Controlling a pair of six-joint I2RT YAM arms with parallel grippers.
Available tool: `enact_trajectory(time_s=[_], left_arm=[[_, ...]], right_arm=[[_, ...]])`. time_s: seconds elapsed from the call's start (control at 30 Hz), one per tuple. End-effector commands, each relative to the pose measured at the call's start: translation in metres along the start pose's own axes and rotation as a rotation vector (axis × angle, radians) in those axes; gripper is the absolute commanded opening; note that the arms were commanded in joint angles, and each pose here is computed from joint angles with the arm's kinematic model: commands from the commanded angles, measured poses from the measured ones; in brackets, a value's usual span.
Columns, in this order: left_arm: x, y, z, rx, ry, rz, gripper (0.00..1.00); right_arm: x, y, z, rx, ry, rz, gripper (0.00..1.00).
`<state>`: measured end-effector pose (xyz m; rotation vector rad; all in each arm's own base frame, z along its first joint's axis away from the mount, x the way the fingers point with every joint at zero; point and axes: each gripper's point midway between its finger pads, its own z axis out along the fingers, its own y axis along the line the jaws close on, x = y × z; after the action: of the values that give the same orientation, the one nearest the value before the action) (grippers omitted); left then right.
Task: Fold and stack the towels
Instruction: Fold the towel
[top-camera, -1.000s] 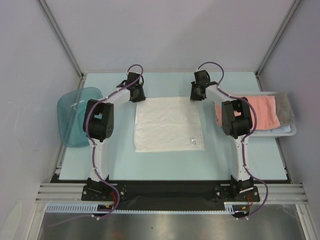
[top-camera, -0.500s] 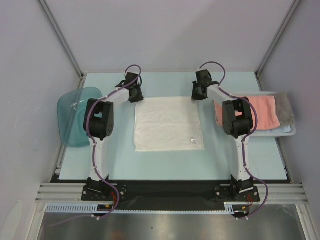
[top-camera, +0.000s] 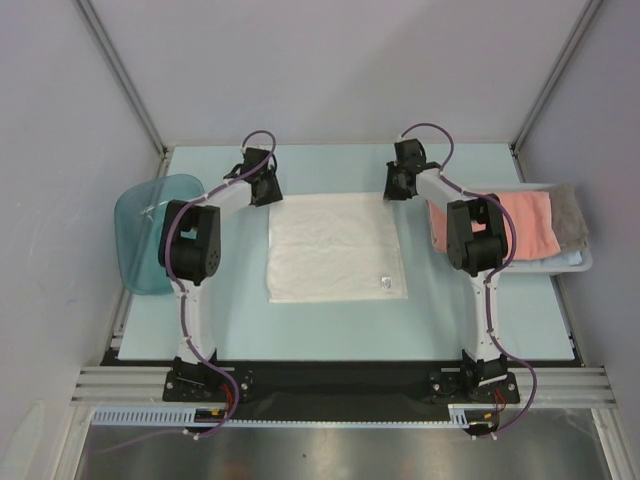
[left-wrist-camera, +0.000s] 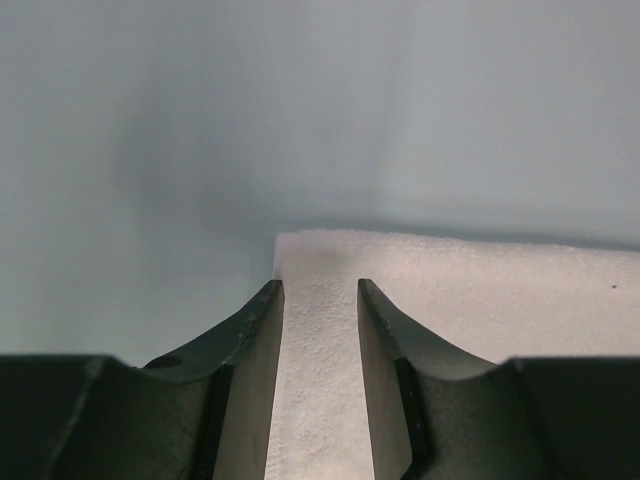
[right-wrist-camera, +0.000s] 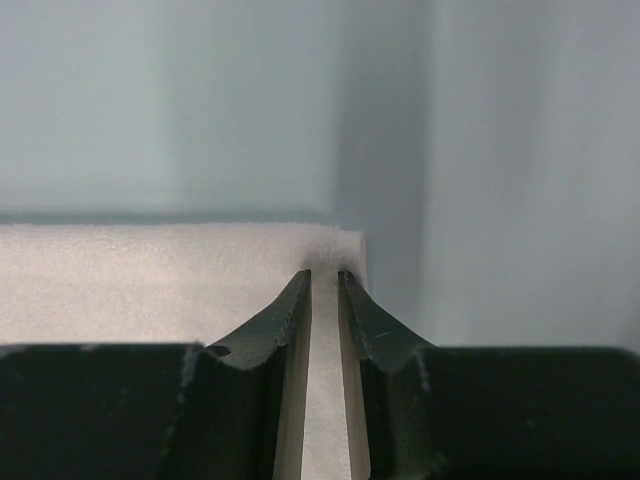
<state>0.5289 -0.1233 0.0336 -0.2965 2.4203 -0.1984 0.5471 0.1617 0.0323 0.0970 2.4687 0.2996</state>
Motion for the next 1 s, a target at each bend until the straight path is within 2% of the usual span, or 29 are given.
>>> enact_trajectory(time_s=[0.0, 0.07, 0.17, 0.37, 0.57, 0.77, 0.97], left_arm=[[-0.054, -0.017, -0.038, 0.097, -0.171, -0.037, 0.42], [-0.058, -0.022, -0.043, 0.148, -0.205, -0.04, 0.42], [-0.061, -0.017, -0.045, 0.114, -0.21, -0.047, 0.43], [-0.04, 0.003, -0.026, 0.016, -0.125, -0.033, 0.42], [-0.023, 0.004, -0.015, 0.022, -0.064, -0.006, 0.44], [-0.013, 0.002, -0.006, 0.038, -0.016, 0.006, 0.46], [-0.007, 0.012, -0.001, -0.014, 0.006, 0.01, 0.46]], right_arm=[[-0.024, 0.006, -0.012, -0.036, -0.06, 0.009, 0.22], [-0.029, 0.009, -0.016, -0.049, -0.073, 0.009, 0.22], [-0.036, 0.013, -0.023, -0.062, -0.091, 0.008, 0.23], [-0.049, 0.012, -0.038, -0.042, -0.13, 0.005, 0.25], [-0.056, -0.004, -0.049, 0.039, -0.17, -0.003, 0.29], [-0.048, -0.015, -0.044, 0.082, -0.155, -0.018, 0.36], [-0.039, -0.007, -0.028, 0.017, -0.125, -0.019, 0.39]])
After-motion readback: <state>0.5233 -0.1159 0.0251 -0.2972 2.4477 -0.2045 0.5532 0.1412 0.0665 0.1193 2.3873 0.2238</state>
